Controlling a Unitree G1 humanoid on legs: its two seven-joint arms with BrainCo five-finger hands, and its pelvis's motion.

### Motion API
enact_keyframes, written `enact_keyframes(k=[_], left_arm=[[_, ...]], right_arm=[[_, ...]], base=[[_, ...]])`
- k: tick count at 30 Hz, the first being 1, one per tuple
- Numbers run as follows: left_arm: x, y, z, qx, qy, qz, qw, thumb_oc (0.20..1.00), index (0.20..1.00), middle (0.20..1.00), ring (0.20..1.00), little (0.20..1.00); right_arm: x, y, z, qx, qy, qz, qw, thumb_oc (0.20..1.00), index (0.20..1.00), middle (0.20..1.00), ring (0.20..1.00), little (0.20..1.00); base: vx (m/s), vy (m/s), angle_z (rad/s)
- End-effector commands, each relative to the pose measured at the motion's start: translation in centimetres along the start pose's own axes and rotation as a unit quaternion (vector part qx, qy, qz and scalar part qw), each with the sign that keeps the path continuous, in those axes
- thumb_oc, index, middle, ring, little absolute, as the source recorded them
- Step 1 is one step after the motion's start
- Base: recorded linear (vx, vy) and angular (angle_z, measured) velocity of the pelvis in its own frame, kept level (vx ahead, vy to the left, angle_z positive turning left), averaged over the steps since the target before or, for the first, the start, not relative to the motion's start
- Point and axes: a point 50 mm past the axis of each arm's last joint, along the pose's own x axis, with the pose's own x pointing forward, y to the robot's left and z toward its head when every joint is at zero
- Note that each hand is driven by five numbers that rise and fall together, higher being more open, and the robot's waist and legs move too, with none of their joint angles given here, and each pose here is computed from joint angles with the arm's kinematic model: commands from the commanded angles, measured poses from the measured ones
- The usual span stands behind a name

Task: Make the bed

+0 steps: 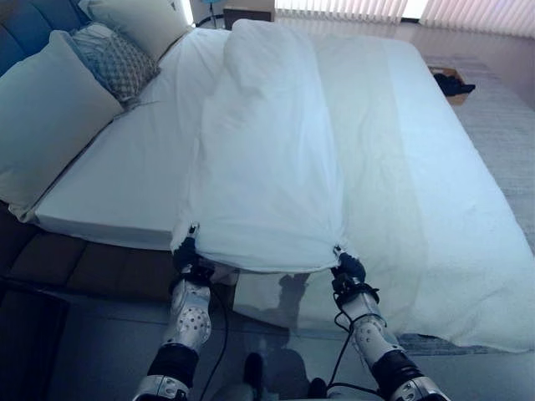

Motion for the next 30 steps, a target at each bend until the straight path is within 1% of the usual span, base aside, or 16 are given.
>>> enact_keyframes(k=[1,2,5,8,10,13,15,17,21,25,29,30], left_arm=[[-0.2,1.0,3.3,0.000,-0.078,0.005,0.997,0.200,0.200,0.200,0.200,0.200],[-0.4,1.6,2.6,-0.008,-0.067,0.021,0.997,0.200,0.200,0.200,0.200,0.200],[-0.8,2.3,1.5,-0.019,-0.044,0.037,0.998,0.200,0.200,0.200,0.200,0.200],[-1.1,2.7,1.0,-0.015,-0.035,0.041,0.998,0.200,0.200,0.200,0.200,0.200],[-1.0,2.3,0.7,-0.021,-0.030,0.032,0.999,0.200,0.200,0.200,0.200,0.200],[-1.0,2.2,0.5,-0.028,-0.028,0.031,0.999,0.200,0.200,0.200,0.200,0.200],[-1.0,2.4,0.5,-0.034,-0.029,0.043,0.998,0.200,0.200,0.200,0.200,0.200],[-1.4,3.3,0.7,-0.044,-0.035,0.069,0.996,0.200,0.200,0.200,0.200,0.200],[-1.3,3.4,1.0,-0.048,-0.043,0.080,0.995,0.200,0.200,0.200,0.200,0.200],[-0.7,2.4,1.1,-0.039,-0.041,0.065,0.996,0.200,0.200,0.200,0.200,0.200],[0.1,1.8,2.9,-0.008,-0.072,0.046,0.996,0.200,0.200,0.200,0.200,0.200],[0.1,1.7,3.0,-0.008,-0.072,0.046,0.996,0.200,0.200,0.200,0.200,0.200]], right_arm=[[-0.8,-2.0,0.8,-0.005,-0.025,-0.024,0.999,0.200,0.200,0.200,0.200,0.200],[-1.0,-2.4,0.5,-0.003,-0.020,-0.033,0.999,0.200,0.200,0.200,0.200,0.200],[-1.5,-3.2,-0.1,-0.002,-0.012,-0.050,0.999,0.200,0.200,0.200,0.200,0.200],[-1.8,-4.1,-0.2,0.004,-0.009,-0.063,0.998,0.200,0.200,0.200,0.200,0.200],[-1.9,-4.5,0.4,0.002,-0.019,-0.067,0.998,0.200,0.200,0.200,0.200,0.200],[-1.8,-4.6,0.7,0.005,-0.024,-0.071,0.997,0.200,0.200,0.200,0.200,0.200],[-1.7,-4.3,0.6,0.007,-0.022,-0.071,0.997,0.200,0.200,0.200,0.200,0.200],[-1.6,-4.0,0.4,0.003,-0.016,-0.070,0.997,0.200,0.200,0.200,0.200,0.200],[-1.3,-3.7,0.7,-0.002,-0.019,-0.067,0.998,0.200,0.200,0.200,0.200,0.200],[-1.0,-3.6,1.6,-0.008,-0.030,-0.068,0.997,0.200,0.200,0.200,0.200,0.200],[-0.5,-1.6,1.9,-0.002,-0.040,-0.036,0.999,0.200,0.200,0.200,0.200,0.200],[-0.5,-1.5,1.9,-0.002,-0.040,-0.036,0.999,0.200,0.200,0.200,0.200,0.200]], base=[[-0.02,-0.010,0.11],[-0.04,-0.010,0.14],[-0.03,-0.020,0.25],[-0.01,-0.013,0.24],[-0.16,0.051,0.36],[-0.12,0.089,0.57],[0.00,0.120,0.06],[0.07,0.182,-0.46],[0.11,0.351,-0.44],[0.06,0.552,-0.07],[-0.01,0.425,0.17],[-0.06,0.364,-0.23]])
